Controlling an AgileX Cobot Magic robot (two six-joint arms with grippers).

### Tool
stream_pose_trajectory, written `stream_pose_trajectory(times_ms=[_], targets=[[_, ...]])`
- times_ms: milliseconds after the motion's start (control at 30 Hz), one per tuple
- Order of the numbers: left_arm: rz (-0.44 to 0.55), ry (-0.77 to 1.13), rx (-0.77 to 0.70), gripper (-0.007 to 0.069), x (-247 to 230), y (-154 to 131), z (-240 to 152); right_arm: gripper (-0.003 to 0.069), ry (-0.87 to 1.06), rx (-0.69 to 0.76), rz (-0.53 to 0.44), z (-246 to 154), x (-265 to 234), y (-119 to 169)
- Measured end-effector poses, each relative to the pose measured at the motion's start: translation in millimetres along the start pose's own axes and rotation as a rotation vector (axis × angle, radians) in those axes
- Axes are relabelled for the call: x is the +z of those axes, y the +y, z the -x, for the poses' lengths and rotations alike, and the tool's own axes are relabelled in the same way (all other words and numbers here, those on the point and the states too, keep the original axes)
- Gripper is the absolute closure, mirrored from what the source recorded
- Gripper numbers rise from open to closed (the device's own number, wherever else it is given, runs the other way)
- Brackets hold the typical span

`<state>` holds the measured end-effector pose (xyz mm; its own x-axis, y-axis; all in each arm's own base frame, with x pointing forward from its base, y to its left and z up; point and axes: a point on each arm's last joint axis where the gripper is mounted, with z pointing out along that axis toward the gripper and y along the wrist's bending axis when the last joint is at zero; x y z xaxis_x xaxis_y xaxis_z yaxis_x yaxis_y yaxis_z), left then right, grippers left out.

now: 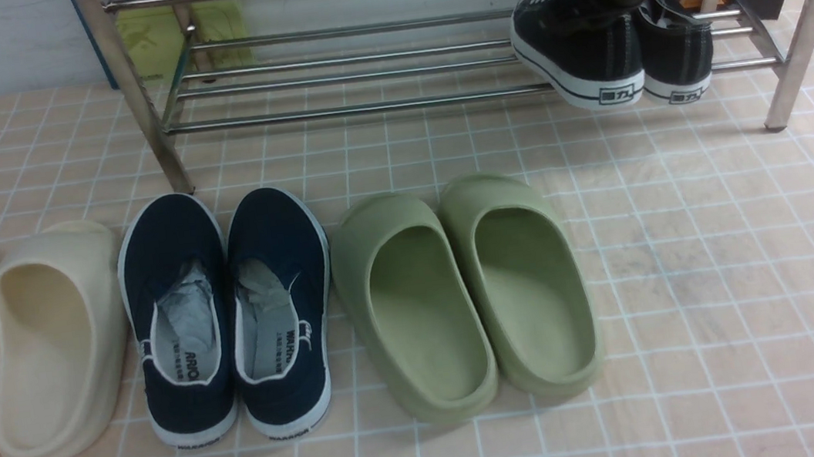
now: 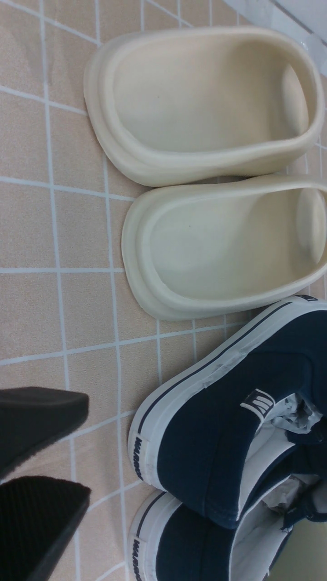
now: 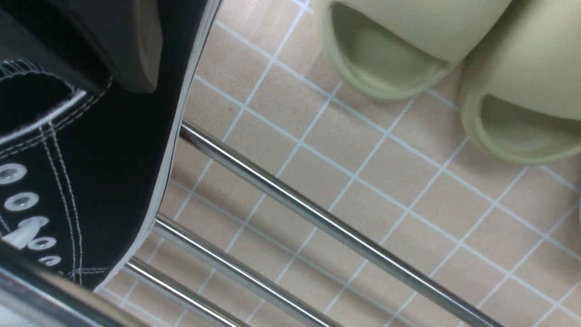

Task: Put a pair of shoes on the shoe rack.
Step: Use the right arm to put a shoe into the shoe rack

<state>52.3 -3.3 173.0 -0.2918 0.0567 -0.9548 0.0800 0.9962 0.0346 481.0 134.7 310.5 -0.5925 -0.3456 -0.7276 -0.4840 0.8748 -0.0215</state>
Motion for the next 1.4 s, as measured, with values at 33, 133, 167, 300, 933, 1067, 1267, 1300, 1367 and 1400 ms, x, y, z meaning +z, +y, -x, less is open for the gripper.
stream_pose_trajectory(times_ms=[33,133,167,300,933,1067,1267,1300,1367,1400], targets=[[0.0,0.0,0.0,0.0386,0,0,0,0.058,-0.006,0.006,-0.002,1,-1,0],[0.0,0.0,0.0,0.0386,0,0,0,0.058,-0.041,0.007,-0.013,5,-5,-1],[0.0,0.0,0.0,0.0386,0,0,0,0.058,-0.064,0.004,-0.02,9,-9,-1],[0.0,0.0,0.0,0.0386,0,0,0,0.058,-0.137,0.002,-0.039,19,-24,-1],[0.0,0.0,0.0,0.0386,0,0,0,0.0587,0.007,0.036,-0.003,1,-19,3],[0.0,0.0,0.0,0.0386,0,0,0,0.0589,0.088,0.106,0.012,-20,8,2],[0.0,0.0,0.0,0.0386,0,0,0,0.0588,0.083,0.227,-0.005,-30,33,-1],[0.0,0.0,0.0,0.0386,0,0,0,0.0587,0.07,0.246,-0.009,-29,33,-2],[0.0,0.0,0.0,0.0386,0,0,0,0.0572,0.039,0.273,-0.012,-26,33,-2],[0.0,0.0,0.0,0.0386,0,0,0,0.0554,0.021,0.281,-0.016,-24,33,-2]])
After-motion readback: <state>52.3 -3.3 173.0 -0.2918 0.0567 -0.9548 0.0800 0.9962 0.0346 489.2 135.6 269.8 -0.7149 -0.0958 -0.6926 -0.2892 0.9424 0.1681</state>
